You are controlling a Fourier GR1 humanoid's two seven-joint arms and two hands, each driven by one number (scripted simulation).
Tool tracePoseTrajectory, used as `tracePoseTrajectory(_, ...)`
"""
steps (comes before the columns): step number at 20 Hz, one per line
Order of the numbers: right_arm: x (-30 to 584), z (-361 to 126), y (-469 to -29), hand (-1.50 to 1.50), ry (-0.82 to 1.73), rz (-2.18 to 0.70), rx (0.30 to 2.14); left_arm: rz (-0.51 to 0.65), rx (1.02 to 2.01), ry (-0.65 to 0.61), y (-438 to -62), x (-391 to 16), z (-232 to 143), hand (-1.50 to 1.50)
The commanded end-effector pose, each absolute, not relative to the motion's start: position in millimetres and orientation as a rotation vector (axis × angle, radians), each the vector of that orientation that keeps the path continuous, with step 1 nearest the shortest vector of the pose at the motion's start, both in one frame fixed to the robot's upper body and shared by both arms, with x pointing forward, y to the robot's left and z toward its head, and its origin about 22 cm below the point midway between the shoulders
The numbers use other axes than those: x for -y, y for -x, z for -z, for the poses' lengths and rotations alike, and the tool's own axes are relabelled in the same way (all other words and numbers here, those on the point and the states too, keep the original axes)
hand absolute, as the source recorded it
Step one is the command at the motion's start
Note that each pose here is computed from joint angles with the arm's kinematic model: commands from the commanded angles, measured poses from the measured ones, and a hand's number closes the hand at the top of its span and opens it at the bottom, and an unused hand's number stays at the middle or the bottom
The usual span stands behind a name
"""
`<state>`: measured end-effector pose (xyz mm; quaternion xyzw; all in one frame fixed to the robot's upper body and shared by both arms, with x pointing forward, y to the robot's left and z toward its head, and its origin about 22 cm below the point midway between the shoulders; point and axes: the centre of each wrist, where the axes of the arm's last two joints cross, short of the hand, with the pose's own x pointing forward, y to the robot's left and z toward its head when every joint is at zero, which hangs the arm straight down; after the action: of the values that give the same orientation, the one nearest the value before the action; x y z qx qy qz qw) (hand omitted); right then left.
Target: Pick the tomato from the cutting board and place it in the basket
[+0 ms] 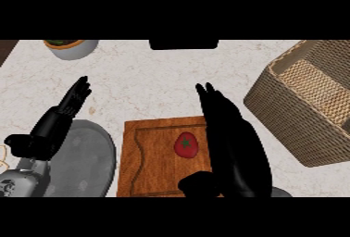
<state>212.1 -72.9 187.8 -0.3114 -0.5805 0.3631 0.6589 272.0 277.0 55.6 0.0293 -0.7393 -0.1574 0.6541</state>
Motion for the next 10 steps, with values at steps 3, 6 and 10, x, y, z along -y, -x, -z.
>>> tracePoseTrajectory(3,71,-180,-198,-1.5,0.799,-0.734,1.124,0.376,1.68,-0.054,-276,-272,-42,0.0)
tracePoseTrajectory(6,66,-151,-197,-1.5,0.815,-0.718,1.126,0.381,1.687,-0.046,-276,-271,-64,0.0)
tracePoseTrajectory(10,65,-124,-192,-1.5,0.827,-0.723,1.145,0.382,1.687,-0.049,-276,-266,-54,0.0)
